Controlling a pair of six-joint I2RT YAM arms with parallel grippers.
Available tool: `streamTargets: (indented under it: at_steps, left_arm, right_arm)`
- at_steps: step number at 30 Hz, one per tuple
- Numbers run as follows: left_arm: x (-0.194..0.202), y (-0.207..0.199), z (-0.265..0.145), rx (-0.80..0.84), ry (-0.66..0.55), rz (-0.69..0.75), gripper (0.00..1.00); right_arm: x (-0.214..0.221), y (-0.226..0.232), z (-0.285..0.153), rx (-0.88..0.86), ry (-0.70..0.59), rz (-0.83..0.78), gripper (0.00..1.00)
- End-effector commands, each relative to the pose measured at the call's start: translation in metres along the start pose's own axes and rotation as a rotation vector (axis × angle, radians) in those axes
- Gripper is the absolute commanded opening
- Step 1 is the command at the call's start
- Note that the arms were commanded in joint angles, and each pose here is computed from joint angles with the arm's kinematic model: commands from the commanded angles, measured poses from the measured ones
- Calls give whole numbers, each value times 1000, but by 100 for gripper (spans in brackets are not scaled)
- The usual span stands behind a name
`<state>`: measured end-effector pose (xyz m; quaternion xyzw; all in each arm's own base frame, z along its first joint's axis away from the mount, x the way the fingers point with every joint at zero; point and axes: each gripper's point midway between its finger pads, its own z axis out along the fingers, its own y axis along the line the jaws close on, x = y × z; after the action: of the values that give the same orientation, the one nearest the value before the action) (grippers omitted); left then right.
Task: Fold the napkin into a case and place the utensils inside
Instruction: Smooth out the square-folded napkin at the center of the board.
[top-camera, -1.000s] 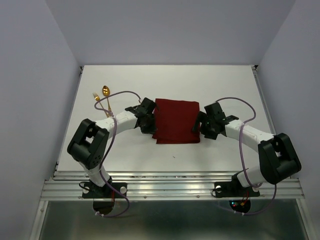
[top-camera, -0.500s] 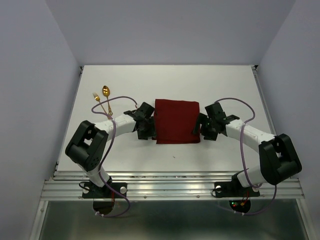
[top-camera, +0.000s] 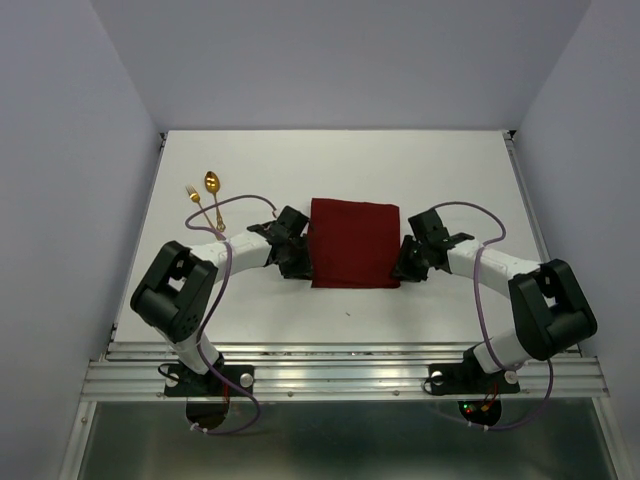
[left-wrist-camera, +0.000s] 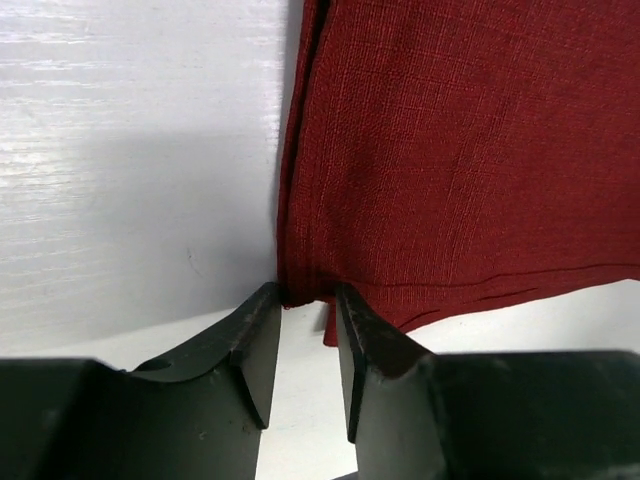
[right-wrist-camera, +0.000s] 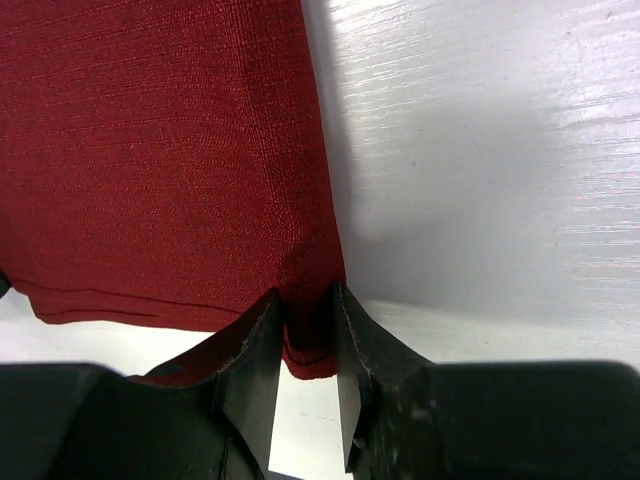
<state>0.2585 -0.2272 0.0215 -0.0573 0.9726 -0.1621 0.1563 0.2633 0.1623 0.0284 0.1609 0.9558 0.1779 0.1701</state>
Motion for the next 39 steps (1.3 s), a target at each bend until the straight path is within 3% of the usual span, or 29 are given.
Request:
streamTargets:
  at_steps: [1, 4, 5, 7, 21, 34, 39]
  left_arm:
    - [12, -1, 7, 20, 30, -12, 36]
    - [13, 0, 10, 10, 36, -11, 20]
    - [12, 0, 9, 11, 32, -13, 20]
    - [10, 1, 8, 0, 22, -13, 0]
    - [-35, -21, -48, 6, -130, 0, 0]
    - [-39, -51, -76, 141, -131, 26, 0]
    - [-39, -62, -87, 193, -121, 45, 0]
  right_arm:
    - [-4, 6, 3, -35, -16, 13, 31]
    - [-2, 4, 5, -30, -12, 13, 30]
    - [-2, 4, 5, -30, -12, 13, 29]
    - [-2, 3, 5, -28, -15, 14, 29]
    - [-11, 7, 1, -35, -65, 56, 28]
    - [-22, 18, -10, -70, -109, 86, 32]
    - [-29, 30, -20, -113, -132, 107, 24]
